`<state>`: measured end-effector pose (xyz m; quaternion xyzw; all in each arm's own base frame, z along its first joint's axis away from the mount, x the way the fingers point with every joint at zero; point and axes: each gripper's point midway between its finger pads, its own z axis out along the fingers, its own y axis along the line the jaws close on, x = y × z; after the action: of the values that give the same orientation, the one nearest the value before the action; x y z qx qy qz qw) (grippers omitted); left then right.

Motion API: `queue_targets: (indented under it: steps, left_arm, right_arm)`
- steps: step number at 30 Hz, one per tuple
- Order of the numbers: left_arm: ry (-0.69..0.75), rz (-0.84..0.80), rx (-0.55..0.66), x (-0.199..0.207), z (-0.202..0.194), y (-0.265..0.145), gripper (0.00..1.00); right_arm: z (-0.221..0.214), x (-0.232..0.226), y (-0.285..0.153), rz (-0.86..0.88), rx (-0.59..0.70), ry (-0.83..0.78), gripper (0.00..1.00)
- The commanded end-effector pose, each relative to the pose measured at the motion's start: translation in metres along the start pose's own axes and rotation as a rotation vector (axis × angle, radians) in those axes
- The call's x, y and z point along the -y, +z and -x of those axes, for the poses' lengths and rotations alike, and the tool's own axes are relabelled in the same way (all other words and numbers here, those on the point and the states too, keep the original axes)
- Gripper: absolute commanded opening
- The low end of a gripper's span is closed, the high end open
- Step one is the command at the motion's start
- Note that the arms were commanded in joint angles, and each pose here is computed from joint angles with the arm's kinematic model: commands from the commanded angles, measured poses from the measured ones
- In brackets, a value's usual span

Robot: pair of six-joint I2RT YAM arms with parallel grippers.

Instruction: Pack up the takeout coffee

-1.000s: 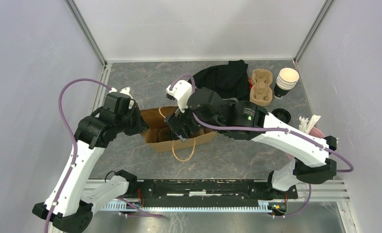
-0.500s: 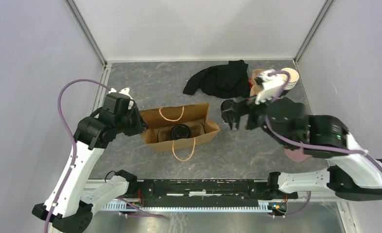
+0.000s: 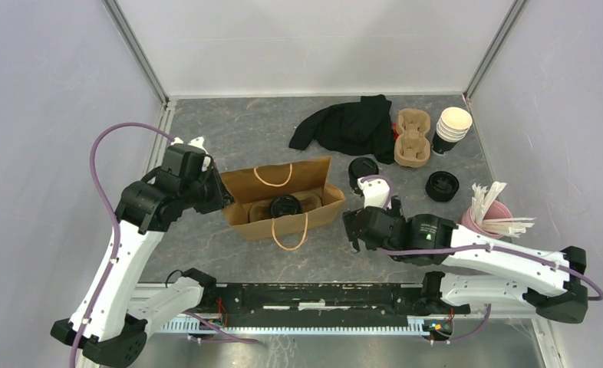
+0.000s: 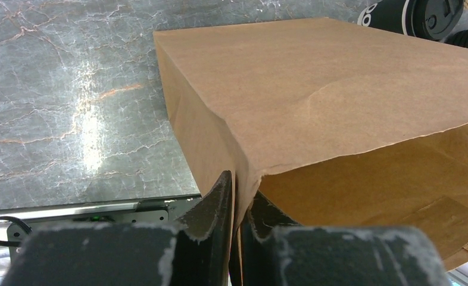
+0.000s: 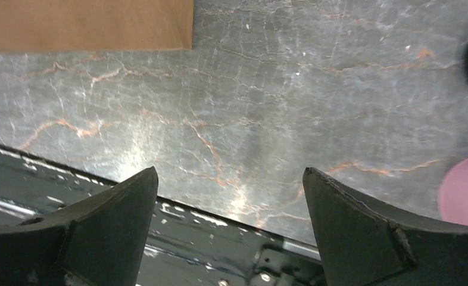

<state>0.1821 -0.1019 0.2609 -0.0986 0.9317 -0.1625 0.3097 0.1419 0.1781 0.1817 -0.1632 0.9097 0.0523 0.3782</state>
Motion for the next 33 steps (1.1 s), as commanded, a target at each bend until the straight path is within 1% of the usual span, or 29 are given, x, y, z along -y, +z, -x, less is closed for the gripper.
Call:
queue_targets:
  steps: [1,4,7,9,13,17,22,27,31,33]
  left_arm:
    - [-0.035,-0.019,0.004,0.006,0.003,-0.006,0.15]
    - [-0.041,-0.021,-0.007,0.007,0.0,-0.006,0.15]
    - [-0.048,-0.019,-0.009,0.006,-0.001,-0.008,0.16]
    - [-0.048,-0.047,-0.024,0.011,-0.003,-0.011,0.17]
    - [-0.047,-0.048,-0.043,0.012,-0.006,-0.012,0.18]
    - [-0.056,-0.062,-0.053,0.016,-0.005,-0.014,0.28]
    - [-0.052,-0.072,-0.044,0.019,-0.001,-0.018,0.34]
    - [-0.046,-0.08,-0.031,0.02,0.001,-0.02,0.4]
    - [-0.023,-0.083,-0.013,0.02,0.005,-0.024,0.51]
    - [-0.015,-0.084,0.007,0.019,0.008,-0.03,0.58]
  right_arm:
    - [0.024,-0.024,0.023,0.073,0.11,0.3,0.98]
    - [0.018,-0.028,0.047,0.07,0.109,0.425,0.98]
    - [0.016,-0.024,0.068,0.033,0.12,0.481,0.98]
    - [0.018,-0.019,0.079,0.002,0.124,0.517,0.98]
    - [0.031,-0.018,0.097,0.008,0.177,0.572,0.98]
    - [0.041,-0.021,0.114,0.015,0.209,0.595,0.98]
    - [0.053,-0.021,0.134,-0.013,0.208,0.596,0.98]
    - [0.069,-0.019,0.151,-0.04,0.213,0.541,0.98]
    - [0.076,-0.015,0.165,-0.06,0.2,0.502,0.98]
    - [0.08,-0.014,0.174,-0.063,0.195,0.486,0.98]
